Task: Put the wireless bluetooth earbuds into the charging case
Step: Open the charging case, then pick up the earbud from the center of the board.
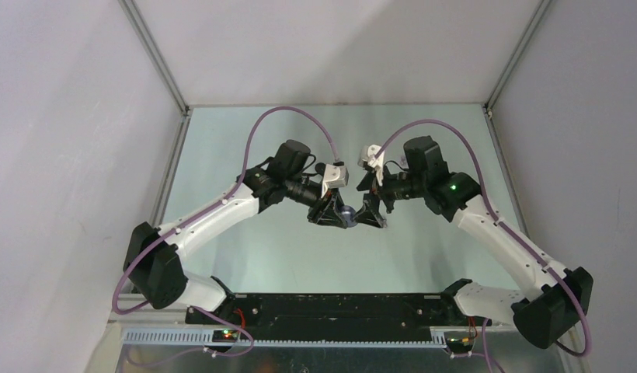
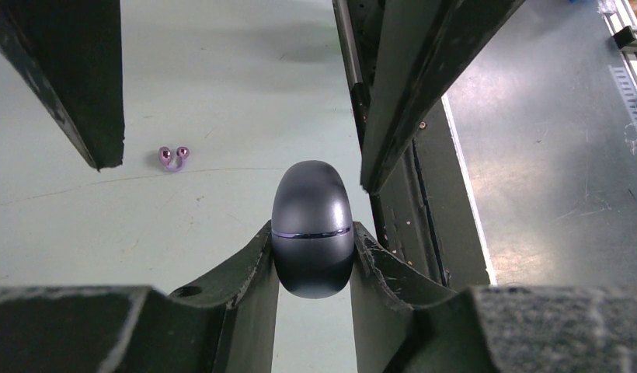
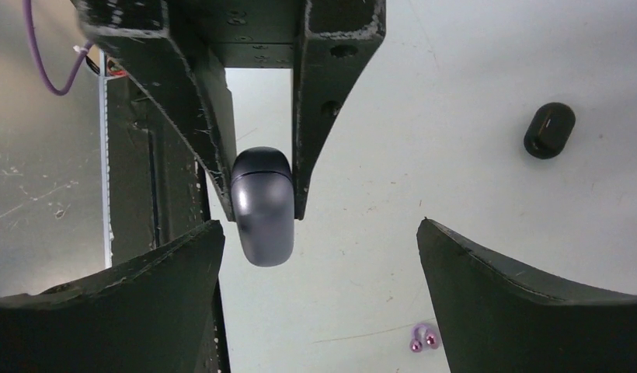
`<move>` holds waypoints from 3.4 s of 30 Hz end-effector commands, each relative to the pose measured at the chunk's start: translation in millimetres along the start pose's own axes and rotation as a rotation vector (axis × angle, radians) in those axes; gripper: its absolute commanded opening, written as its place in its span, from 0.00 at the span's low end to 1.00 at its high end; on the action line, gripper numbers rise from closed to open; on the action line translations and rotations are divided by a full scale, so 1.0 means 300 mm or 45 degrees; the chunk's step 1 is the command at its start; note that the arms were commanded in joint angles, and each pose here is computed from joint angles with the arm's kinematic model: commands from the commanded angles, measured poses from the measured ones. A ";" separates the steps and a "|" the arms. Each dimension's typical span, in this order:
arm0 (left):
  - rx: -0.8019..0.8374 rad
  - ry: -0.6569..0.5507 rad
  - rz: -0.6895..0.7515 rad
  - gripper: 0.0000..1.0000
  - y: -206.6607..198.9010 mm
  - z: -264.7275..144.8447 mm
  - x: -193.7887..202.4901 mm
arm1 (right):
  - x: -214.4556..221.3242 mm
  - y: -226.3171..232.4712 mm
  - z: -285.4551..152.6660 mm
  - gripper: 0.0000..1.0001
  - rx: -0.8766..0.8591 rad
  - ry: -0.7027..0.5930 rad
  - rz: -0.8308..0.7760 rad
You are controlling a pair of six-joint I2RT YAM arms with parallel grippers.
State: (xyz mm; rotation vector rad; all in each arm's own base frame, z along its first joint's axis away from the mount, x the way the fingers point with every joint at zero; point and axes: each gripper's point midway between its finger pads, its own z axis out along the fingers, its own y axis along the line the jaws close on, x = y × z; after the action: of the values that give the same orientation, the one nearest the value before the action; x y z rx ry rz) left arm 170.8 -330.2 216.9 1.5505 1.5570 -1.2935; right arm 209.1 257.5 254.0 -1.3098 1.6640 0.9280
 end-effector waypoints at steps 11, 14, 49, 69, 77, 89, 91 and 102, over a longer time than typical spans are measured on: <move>0.026 -0.070 0.089 0.00 -0.026 -0.017 -0.088 | 0.027 -0.033 0.057 0.99 0.046 0.037 -0.005; 0.026 -0.071 0.089 0.00 -0.025 -0.017 -0.088 | 0.033 -0.032 0.067 0.99 0.041 0.046 -0.002; 0.036 -0.072 0.090 0.00 -0.033 -0.019 -0.091 | 0.002 -0.116 -0.042 0.99 0.237 0.011 -0.063; 0.034 -0.068 0.083 0.00 -0.028 -0.016 -0.086 | -0.039 -0.074 -0.091 0.99 0.196 -0.061 -0.084; 0.034 -0.066 0.078 0.00 -0.025 -0.013 -0.083 | -0.069 -0.086 -0.126 0.99 0.223 -0.120 -0.054; 0.042 -0.063 0.078 0.00 -0.030 -0.003 -0.080 | -0.094 -0.226 -0.198 0.99 0.425 -0.208 0.117; 0.043 -0.061 0.077 0.00 -0.029 -0.001 -0.077 | -0.094 -0.252 -0.207 0.99 0.454 -0.223 0.158; 0.051 -0.057 0.082 0.00 -0.037 0.008 -0.076 | -0.032 -0.476 -0.288 0.99 0.695 -0.310 0.505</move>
State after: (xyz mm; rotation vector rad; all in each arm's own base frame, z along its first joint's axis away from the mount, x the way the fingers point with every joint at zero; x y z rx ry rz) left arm 165.2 -334.6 221.0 1.5679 1.5206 -1.3151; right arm 309.1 171.1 284.5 -0.6752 1.8187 0.7449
